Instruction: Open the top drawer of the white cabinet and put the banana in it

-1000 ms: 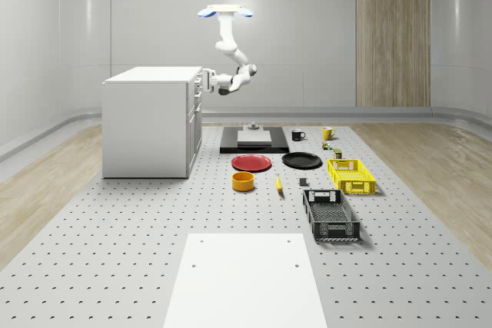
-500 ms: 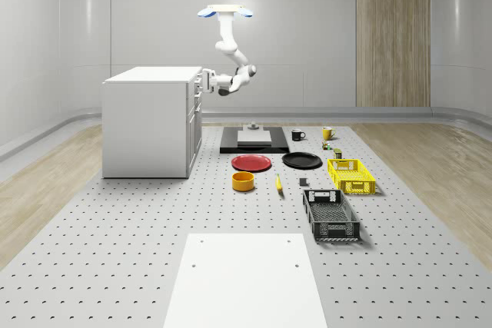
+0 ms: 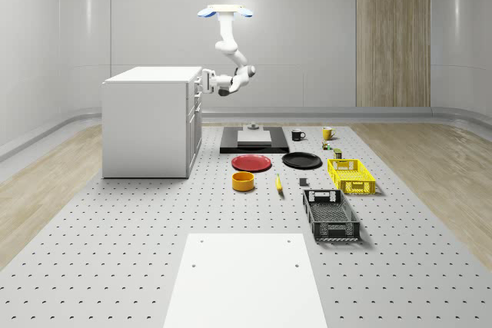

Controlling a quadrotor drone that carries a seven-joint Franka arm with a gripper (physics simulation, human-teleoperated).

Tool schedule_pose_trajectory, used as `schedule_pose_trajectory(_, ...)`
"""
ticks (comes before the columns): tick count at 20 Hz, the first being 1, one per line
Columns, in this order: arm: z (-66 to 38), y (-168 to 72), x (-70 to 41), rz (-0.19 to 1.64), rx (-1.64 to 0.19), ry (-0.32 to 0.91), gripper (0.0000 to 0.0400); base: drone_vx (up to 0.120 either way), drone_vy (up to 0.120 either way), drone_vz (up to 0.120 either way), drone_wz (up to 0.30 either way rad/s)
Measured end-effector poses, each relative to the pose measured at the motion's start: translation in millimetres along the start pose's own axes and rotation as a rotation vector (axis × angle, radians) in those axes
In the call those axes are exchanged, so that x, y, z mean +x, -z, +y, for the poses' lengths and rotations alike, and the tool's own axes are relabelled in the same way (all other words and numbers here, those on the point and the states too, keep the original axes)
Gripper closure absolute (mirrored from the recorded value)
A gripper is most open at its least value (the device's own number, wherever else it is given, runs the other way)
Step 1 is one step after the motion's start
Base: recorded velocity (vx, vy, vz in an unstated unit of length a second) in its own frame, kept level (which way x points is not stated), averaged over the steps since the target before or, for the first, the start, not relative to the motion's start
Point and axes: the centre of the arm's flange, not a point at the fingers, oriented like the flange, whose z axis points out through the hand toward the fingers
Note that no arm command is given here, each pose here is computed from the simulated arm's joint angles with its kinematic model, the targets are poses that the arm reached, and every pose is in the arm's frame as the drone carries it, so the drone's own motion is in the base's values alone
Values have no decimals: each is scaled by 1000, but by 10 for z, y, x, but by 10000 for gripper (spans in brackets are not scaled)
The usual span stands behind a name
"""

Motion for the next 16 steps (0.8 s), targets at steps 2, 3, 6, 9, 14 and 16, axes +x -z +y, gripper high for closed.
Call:
schedule_pose_trajectory(2, -4, 14, -5, 13, -13, 20, 205, 0, 0, 0, 0)
schedule_pose_trajectory(3, -3, 11, -2, 10, -10, 20, 225, 0, 0, 0, 0)
schedule_pose_trajectory(6, 24, 23, 56, 2, -1, 47, 258, 0, 0, 0, 0)
schedule_pose_trajectory(9, 14, 119, 31, 2, -2, 18, 263, 0, 0, 0, 0)
schedule_pose_trajectory(14, -15, 345, -39, 13, -15, -25, 206, 0, 0, 0, 0)
schedule_pose_trajectory(16, -12, 411, -32, 14, -15, -2, 216, 0, 0, 0, 0)
